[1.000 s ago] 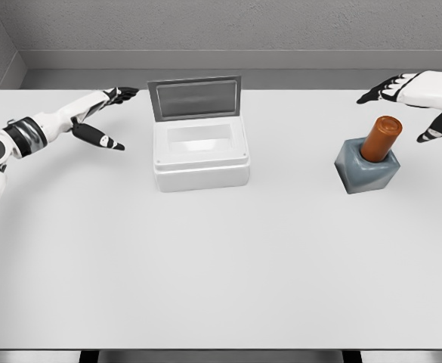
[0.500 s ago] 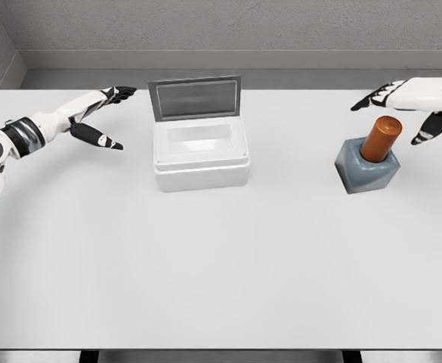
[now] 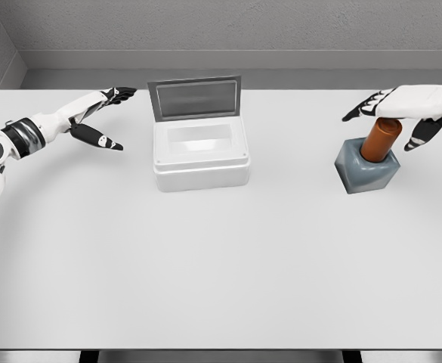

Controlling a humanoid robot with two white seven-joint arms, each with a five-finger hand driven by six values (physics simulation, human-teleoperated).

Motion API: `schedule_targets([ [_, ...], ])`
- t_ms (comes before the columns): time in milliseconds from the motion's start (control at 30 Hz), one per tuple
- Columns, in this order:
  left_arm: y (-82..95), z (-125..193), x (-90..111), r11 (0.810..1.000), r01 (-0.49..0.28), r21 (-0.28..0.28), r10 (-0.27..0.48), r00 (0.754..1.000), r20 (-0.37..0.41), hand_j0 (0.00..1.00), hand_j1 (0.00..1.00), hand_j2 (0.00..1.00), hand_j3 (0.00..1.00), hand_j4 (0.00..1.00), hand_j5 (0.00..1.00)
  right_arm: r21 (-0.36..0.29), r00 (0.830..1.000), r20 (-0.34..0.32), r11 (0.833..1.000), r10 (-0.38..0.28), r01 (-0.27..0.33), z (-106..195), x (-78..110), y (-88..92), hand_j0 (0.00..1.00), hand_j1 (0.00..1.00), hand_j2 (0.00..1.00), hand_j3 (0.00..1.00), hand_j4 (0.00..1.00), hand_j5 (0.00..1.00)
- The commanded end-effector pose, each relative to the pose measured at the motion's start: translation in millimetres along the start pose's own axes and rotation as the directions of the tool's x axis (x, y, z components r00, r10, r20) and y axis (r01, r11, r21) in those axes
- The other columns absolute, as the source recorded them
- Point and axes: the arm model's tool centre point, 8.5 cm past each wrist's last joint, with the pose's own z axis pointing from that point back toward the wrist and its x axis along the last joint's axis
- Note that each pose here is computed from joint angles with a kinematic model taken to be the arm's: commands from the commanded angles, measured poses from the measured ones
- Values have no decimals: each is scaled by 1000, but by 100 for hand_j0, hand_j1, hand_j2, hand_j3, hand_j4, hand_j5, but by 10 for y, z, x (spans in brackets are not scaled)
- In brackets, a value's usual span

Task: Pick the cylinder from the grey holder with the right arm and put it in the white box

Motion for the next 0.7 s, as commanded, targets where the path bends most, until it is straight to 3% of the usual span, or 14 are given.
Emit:
schedule_targets([
  [0, 11, 1, 5, 1000, -7, 8, 7, 1000, 4, 100, 100, 100, 100, 100, 100, -2, 1000, -2, 1000, -5, 5, 3, -7, 0, 100, 100, 100, 100, 100, 100],
  [300, 12, -1, 9, 1000, -7, 8, 7, 1000, 5, 100, 100, 100, 100, 100, 100, 3, 1000, 1, 1000, -7, 7, -8, 0, 22, 100, 100, 100, 100, 100, 100],
  [500, 12, -1, 9, 1000, -7, 8, 7, 1000, 5, 100, 100, 100, 100, 100, 100, 20, 1000, -1, 1000, -7, 7, -4, -5, 34, 81, 81, 81, 81, 81, 81],
  [667, -7, -4, 2, 1000, -9, 5, 9, 1000, 5, 100, 100, 100, 100, 100, 100, 22, 1000, -1, 1000, -7, 7, -4, -5, 36, 78, 78, 78, 78, 78, 78],
])
